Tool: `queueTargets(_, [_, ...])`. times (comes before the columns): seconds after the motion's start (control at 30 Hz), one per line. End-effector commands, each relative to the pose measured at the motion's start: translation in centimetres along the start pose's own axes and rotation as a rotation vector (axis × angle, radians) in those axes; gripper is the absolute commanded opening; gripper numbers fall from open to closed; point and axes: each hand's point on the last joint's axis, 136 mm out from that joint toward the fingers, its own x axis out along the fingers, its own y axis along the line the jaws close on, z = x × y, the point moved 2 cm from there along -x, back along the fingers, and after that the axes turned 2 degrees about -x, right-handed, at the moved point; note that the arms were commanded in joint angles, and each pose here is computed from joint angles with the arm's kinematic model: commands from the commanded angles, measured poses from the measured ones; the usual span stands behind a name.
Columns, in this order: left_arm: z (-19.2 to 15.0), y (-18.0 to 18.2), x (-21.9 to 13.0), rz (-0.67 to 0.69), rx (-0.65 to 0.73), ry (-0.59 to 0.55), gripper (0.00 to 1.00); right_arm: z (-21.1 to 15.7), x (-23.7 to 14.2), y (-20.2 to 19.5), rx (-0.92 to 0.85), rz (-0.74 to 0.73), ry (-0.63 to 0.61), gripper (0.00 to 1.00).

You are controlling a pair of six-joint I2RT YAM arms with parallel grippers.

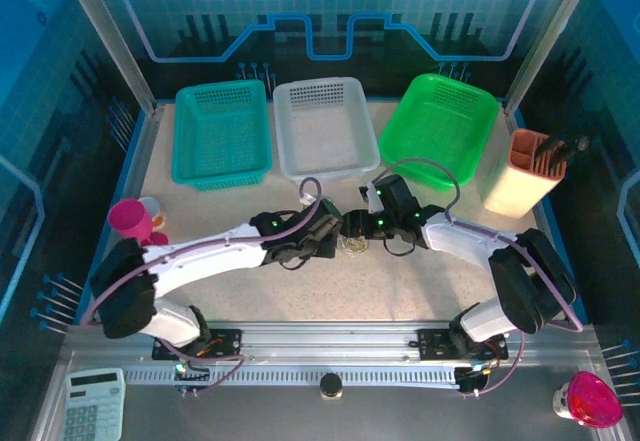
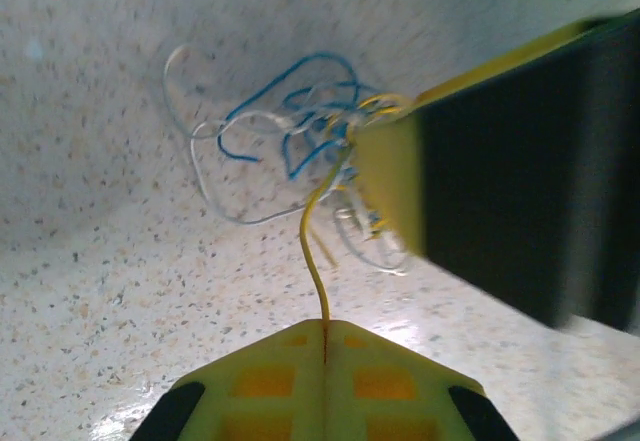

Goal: Untangle the cables

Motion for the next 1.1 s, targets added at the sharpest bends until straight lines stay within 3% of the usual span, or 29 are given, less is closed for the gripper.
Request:
queueTargets(0.0, [2.2, -0.3, -2.5, -0.06, 0.0, -0.056, 0.0, -0.3, 0.8, -0.7, 0.008, -0.021, -0.005, 0.63])
queueTargets(0.57, [8.2, -2.9, -9.9, -0.408, -0.12, -0.258, 0.0, -2.0, 2.2, -3.3, 0.038, -0.104, 0.02, 0.68])
queueTargets(1.07, [13.0, -7.4, -18.4, -0.647, -0.091, -0.401, 0.0, -2.5, 2.7, -4.1, 0.049, -0.133, 0.036, 0.67])
